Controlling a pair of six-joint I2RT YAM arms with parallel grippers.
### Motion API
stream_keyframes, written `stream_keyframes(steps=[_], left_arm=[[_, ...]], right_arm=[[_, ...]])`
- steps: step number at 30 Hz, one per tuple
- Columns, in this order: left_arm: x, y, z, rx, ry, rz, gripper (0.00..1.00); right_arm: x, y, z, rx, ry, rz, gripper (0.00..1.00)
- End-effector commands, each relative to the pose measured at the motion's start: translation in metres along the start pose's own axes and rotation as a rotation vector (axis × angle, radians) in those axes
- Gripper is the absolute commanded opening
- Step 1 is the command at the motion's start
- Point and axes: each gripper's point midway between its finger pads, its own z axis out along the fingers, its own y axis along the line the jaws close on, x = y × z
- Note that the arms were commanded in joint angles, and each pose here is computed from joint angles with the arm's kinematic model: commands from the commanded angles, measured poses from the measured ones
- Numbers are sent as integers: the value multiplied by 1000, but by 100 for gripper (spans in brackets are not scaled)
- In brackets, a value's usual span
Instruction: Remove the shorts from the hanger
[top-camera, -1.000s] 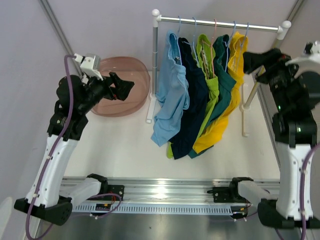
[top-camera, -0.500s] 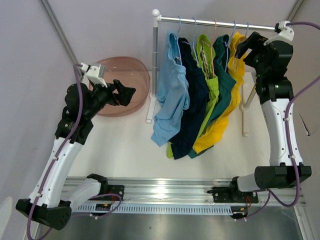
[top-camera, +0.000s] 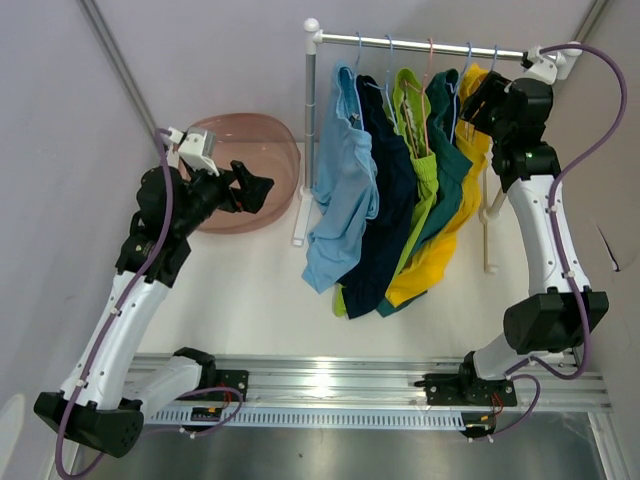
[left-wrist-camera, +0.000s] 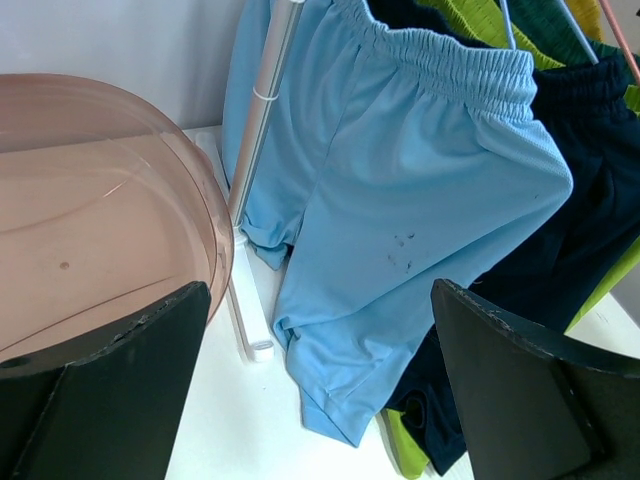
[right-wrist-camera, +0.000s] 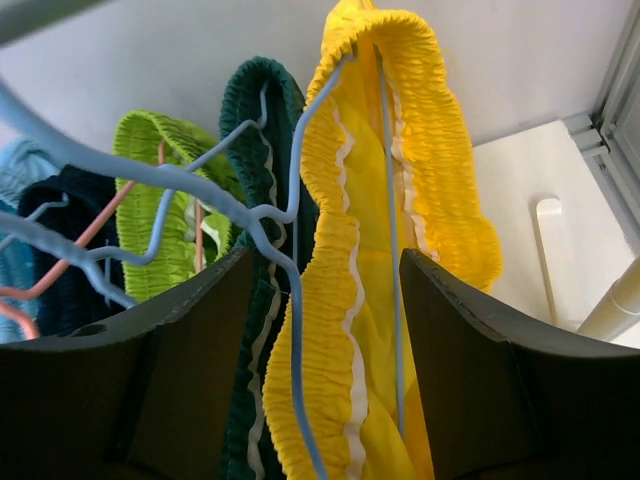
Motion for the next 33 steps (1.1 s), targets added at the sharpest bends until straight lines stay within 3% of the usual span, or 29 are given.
stream_keyframes(steps=[1, 3, 5, 6, 7, 14, 16, 17, 23, 29, 33], left_arm=[[-9, -6, -3, 27, -44, 19, 99], [-8, -6, -2, 27, -43, 21, 99], [-6, -5, -1, 26, -37, 19, 99], [-5, -5, 0, 25, -34, 18, 99], [-5, -5, 0, 25, -33, 16, 99], [-12, -26, 3, 107, -20, 51, 99], [0, -35, 11, 113, 36, 83, 99], [-15, -45, 9, 128, 15, 96, 99], [-15, -98, 14, 234, 74, 156, 99], [8, -181, 15, 460, 125, 191, 99], [38, -259, 9, 649, 126, 248, 99]], right_arm=[[-31, 9, -1, -4, -95, 0, 65], [-28, 9, 2, 2, -94, -5, 57], [-24, 10, 7, 4, -88, -13, 32], [-25, 10, 7, 7, -89, -14, 10], [-26, 10, 8, 15, -94, -17, 0], [-67, 21, -26, 9, -195, -43, 0], [-80, 25, -40, 1, -223, -54, 0], [-85, 26, -46, 1, -230, -60, 0], [-125, 24, -96, 32, -329, -88, 0], [-114, 8, -134, 83, -298, -37, 0], [-96, 12, -153, 67, -268, 11, 0]])
